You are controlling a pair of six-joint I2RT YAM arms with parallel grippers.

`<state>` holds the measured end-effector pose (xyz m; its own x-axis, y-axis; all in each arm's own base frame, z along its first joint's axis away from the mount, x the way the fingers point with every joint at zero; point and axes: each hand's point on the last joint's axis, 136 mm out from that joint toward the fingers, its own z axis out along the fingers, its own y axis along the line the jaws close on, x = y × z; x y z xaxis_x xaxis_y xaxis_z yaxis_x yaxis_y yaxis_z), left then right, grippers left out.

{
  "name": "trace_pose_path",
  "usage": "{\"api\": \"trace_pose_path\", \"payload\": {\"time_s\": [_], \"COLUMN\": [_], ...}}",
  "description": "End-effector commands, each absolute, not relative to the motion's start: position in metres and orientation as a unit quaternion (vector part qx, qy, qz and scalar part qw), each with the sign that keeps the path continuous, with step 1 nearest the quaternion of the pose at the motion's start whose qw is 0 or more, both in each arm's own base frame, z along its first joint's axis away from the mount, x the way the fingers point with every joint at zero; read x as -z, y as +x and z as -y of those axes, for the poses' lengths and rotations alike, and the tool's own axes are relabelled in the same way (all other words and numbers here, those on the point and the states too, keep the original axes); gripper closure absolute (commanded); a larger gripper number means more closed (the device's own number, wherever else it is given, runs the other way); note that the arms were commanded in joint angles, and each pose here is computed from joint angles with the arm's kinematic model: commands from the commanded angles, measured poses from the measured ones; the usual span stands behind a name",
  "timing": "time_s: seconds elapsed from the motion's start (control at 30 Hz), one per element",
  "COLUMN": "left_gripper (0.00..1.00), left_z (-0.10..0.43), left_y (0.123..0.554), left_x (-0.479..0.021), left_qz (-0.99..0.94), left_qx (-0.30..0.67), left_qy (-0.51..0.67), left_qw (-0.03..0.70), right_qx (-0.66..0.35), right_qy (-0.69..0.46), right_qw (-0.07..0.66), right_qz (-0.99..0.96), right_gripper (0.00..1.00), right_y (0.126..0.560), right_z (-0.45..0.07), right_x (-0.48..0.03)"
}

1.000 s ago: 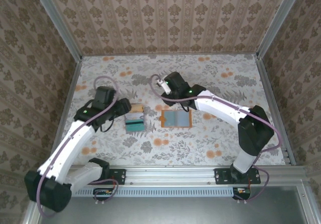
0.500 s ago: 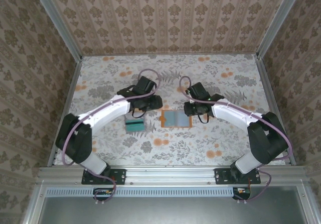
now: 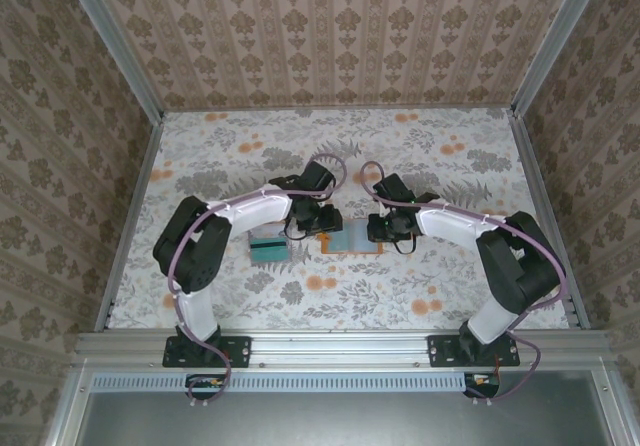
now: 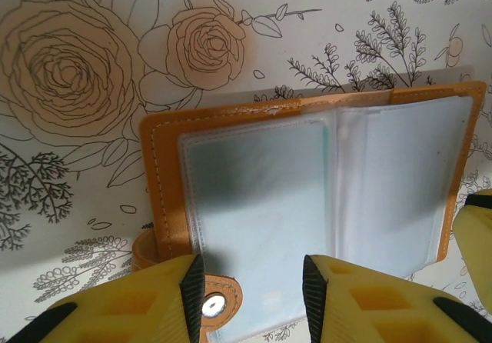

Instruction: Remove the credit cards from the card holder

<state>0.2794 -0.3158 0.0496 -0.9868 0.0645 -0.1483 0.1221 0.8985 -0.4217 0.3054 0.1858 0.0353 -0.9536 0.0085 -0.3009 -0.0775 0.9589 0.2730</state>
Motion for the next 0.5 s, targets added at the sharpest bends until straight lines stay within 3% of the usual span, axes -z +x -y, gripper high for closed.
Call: {"api": "trace_pose_path", "payload": {"time_s": [0.0,0.47], "left_gripper": [0.59,0.58], "left_z": [0.325,0.323], "left_y": [0.279,0.281], "left_x": [-0.055,-0.039], "left_qz": [-0.968,-0.974], "left_qx": [0.234,0.209], "left_qy": [0.065,0.069], "left_qw": [0.060,0.047], "right_qx": [-0.128,-0.102], "right_qy": [0.001,0.007], "right_qw": [0.144,0.132], "right_qz": [-0.981,-0.986], "right_gripper": [0.79,0.80], "right_y": [0.303,0.300], "right_z": [-0.178,-0.169], "right_x": [-0.027,-0.015]}}
